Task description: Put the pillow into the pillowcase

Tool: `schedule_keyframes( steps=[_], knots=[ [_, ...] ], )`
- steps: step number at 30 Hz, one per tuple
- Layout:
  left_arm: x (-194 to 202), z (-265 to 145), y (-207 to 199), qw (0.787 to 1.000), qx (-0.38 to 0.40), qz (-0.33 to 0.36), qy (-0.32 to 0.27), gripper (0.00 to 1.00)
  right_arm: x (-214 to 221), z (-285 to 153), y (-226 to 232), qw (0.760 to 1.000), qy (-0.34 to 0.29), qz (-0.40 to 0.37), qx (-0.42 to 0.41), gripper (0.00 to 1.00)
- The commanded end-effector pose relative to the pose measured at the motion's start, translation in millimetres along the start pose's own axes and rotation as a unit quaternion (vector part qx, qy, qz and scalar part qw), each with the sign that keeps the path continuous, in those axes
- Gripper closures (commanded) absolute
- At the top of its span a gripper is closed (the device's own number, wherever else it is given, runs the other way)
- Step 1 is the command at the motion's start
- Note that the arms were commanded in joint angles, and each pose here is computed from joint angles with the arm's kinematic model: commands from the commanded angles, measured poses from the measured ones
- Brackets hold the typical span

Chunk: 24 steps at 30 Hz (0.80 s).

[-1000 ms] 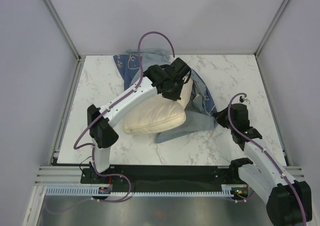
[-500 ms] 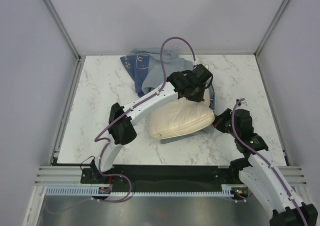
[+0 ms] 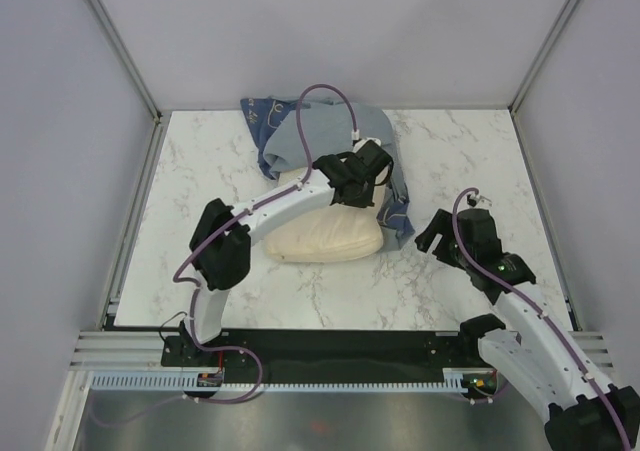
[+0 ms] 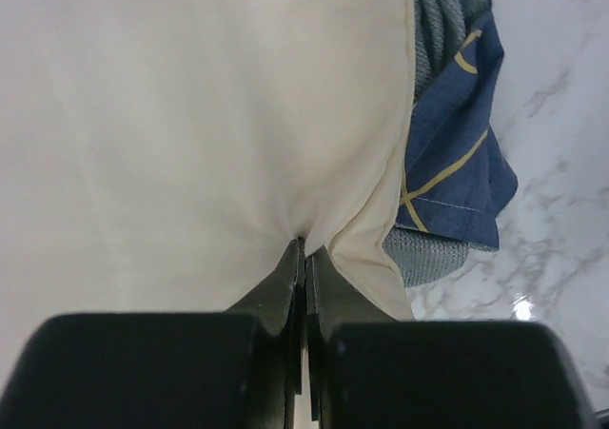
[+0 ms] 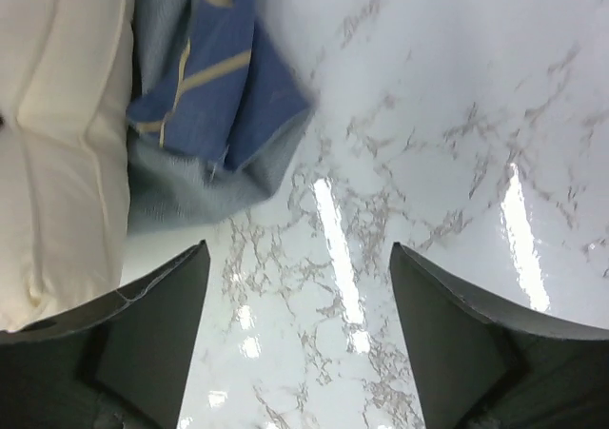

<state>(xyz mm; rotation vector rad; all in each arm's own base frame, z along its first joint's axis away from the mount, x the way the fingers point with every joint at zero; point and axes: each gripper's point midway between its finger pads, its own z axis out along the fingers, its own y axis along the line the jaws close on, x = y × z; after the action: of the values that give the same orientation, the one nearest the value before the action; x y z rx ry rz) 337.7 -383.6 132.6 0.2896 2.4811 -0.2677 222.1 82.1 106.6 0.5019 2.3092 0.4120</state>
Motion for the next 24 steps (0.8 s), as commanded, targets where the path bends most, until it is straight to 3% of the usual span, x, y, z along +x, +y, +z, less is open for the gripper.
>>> schedule_keyframes(
  steps=[1,5,9,15,22,23,24],
  knots=[
    [-35.8,-50.0,23.1,0.996,-0.008,0.012,-0.084,0.98,-64.3,-15.6,17.4,0.995,-0.099,-0.011,0.013,0.15],
    [-15.4,-65.1,32.4,0.997,0.011,0.021,-0.076,0.98,-79.9,6.3,55.2,0.995,-0.085,-0.039,-0.044,0.20],
    [-10.9,-81.0,35.6,0.996,0.025,0.016,-0.081,0.98,-93.2,38.3,86.9,0.991,-0.083,-0.058,-0.092,0.18],
    [-2.9,-95.8,37.0,0.996,0.040,0.018,-0.080,0.98,-94.7,87.8,105.2,0.990,-0.060,-0.058,-0.111,0.18],
    [-2.9,-109.1,36.3,0.995,0.052,0.016,-0.087,0.98,-67.4,145.4,117.4,0.990,-0.005,-0.069,-0.119,0.20],
    [-2.7,-109.6,35.5,0.995,0.053,0.017,-0.087,0.98,-60.9,148.1,121.0,0.990,0.002,-0.074,-0.123,0.23],
    [-4.6,-110.5,35.4,0.994,0.054,0.016,-0.089,0.98,-53.6,153.2,118.6,0.990,0.011,-0.073,-0.119,0.42]
  ],
)
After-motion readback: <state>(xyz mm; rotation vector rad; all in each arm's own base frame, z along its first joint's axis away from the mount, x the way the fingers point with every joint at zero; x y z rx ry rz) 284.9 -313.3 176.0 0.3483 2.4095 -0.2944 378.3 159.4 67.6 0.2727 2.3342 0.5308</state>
